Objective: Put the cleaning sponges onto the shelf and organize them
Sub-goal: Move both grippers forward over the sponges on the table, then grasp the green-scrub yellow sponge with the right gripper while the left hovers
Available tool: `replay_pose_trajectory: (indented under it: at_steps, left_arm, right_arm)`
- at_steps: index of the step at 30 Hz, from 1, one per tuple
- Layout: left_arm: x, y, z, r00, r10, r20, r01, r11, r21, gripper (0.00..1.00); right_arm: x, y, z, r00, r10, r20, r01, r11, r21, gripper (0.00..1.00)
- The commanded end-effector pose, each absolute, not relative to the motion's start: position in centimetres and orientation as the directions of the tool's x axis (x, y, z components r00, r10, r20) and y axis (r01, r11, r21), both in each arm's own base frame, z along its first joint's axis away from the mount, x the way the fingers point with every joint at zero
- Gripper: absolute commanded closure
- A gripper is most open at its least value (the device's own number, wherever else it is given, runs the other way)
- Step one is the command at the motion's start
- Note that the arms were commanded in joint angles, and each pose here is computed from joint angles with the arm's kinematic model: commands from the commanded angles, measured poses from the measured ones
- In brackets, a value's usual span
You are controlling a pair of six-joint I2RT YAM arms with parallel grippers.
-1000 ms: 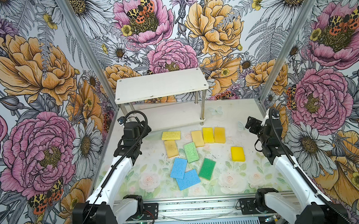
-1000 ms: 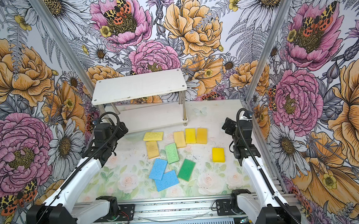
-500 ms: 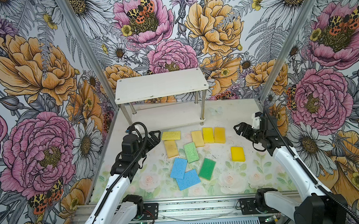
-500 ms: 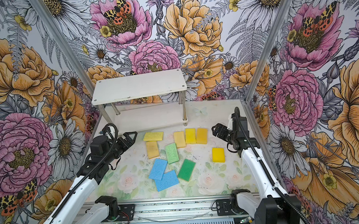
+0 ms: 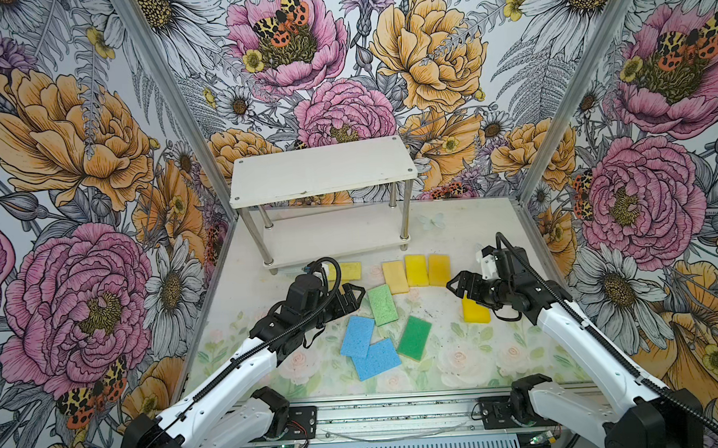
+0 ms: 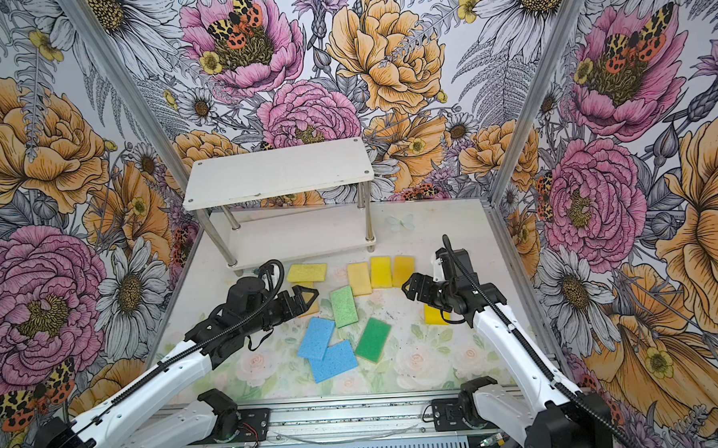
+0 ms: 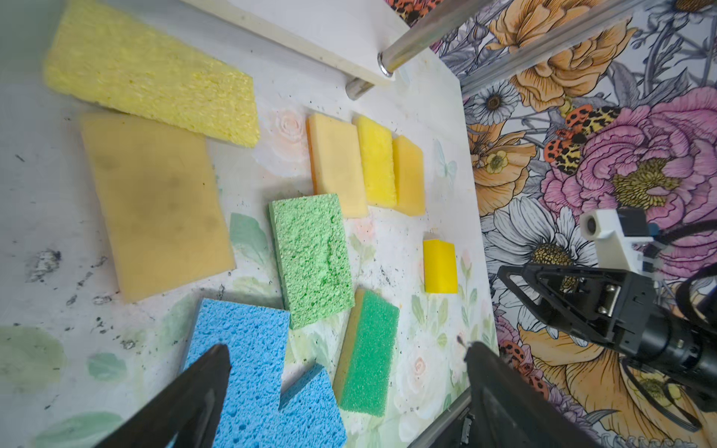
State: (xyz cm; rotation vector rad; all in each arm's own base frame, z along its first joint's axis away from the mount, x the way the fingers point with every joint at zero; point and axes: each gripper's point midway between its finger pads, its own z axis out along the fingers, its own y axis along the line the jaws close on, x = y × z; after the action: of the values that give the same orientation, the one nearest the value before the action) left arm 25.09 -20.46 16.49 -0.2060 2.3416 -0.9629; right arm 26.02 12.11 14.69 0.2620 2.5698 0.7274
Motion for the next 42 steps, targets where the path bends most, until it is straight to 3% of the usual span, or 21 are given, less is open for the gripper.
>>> replay_pose_trajectory:
  at_steps: [1, 11, 16, 27, 37, 42]
  left_arm:
    - [24.7, -21.4, 15.1, -0.843, -0.308, -0.441, 0.071, 0.749, -0.659, 0.05]
    - [22.8, -28.0, 13.3, -0.907, -0.089, -0.412, 0.203, 0.765, -0.611, 0.05]
    - [22.8, -28.8, 13.0, -0.913, -0.086, -0.398, 0.207, 0.743, -0.637, 0.08]
    - [22.8, -26.5, 12.9, -0.908, -0.154, -0.390, 0.159, 0.734, -0.660, 0.12]
    - [22.6, -24.7, 12.7, -0.909, -0.196, -0.367, 0.122, 0.718, -0.685, 0.14]
    - [22.3, -24.4, 13.0, -0.912, -0.199, -0.357, 0.123, 0.699, -0.704, 0.14]
  right_arm:
    - [24.9, 12.4, 13.2, -0.887, 0.314, -0.339, 0.111, 0.857, 0.503, 0.12]
    - [20.8, 15.7, 8.6, -0.913, 0.334, -0.234, 0.186, 0.852, 0.489, 0.19]
    - [20.3, 18.5, 7.1, -0.920, 0.337, -0.198, 0.178, 0.813, 0.555, 0.28]
    - [19.7, 21.6, 4.2, -0.942, 0.290, -0.170, 0.167, 0.842, 0.513, 0.46]
    - [20.1, 21.6, 2.6, -0.940, 0.300, -0.161, 0.188, 0.852, 0.489, 0.69]
    - [20.4, 21.7, 3.2, -0.936, 0.306, -0.176, 0.182, 0.846, 0.501, 0.91]
